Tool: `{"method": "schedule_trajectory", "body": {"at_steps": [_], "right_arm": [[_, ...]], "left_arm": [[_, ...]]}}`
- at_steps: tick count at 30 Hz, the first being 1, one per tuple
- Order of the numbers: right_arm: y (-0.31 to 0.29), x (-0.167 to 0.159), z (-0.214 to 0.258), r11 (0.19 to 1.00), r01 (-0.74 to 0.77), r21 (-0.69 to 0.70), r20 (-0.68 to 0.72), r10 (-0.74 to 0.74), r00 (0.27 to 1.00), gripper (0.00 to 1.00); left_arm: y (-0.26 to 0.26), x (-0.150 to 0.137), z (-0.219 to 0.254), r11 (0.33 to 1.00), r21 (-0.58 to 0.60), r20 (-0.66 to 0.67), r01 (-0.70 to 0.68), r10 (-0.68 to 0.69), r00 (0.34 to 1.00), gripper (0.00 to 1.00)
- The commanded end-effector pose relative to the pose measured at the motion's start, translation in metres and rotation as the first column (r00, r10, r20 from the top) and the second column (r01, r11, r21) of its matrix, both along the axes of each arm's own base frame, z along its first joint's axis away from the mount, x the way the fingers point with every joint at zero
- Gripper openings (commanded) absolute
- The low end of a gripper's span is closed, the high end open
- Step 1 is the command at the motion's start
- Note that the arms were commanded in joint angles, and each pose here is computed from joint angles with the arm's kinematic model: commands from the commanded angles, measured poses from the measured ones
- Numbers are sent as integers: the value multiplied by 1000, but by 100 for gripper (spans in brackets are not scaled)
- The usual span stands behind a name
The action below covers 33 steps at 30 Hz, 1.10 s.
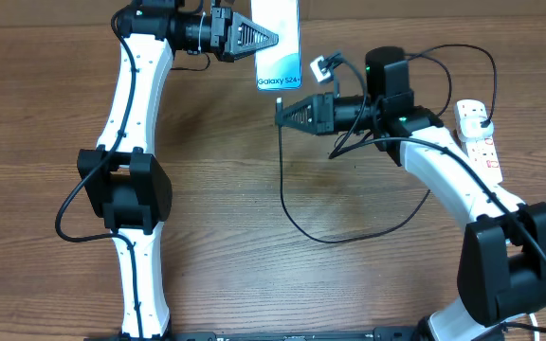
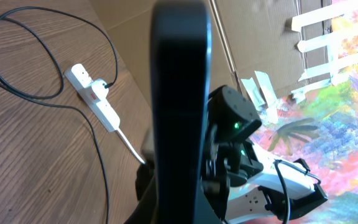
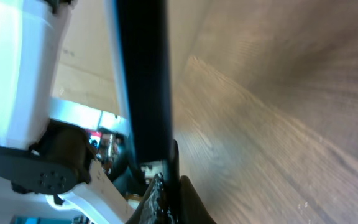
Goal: Plug charger to phone and switch on socket
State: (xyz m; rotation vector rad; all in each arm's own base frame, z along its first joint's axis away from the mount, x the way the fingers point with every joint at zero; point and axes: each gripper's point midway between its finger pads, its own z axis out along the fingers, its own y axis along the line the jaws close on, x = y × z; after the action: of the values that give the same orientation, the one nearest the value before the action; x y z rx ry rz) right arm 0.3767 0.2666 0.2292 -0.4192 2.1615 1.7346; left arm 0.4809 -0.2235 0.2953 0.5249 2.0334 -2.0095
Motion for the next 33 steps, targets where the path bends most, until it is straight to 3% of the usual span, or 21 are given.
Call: {"method": "schedule_trajectory", "body": {"at_steps": [1, 19, 33], "right_arm": [[-8, 4, 24, 999, 2, 52, -2, -2, 1000, 4], [-5, -13, 26, 994, -78, 80, -42, 82, 996, 4], [0, -11, 28, 994, -79, 76, 6, 79, 997, 4]], "left_arm": [[1, -14, 31, 998, -45, 76, 32, -28, 997, 4], [1, -10, 34, 998, -46, 108, 33, -28, 994, 4], [2, -10, 34, 999, -42, 52, 29, -27, 998, 4]]}}
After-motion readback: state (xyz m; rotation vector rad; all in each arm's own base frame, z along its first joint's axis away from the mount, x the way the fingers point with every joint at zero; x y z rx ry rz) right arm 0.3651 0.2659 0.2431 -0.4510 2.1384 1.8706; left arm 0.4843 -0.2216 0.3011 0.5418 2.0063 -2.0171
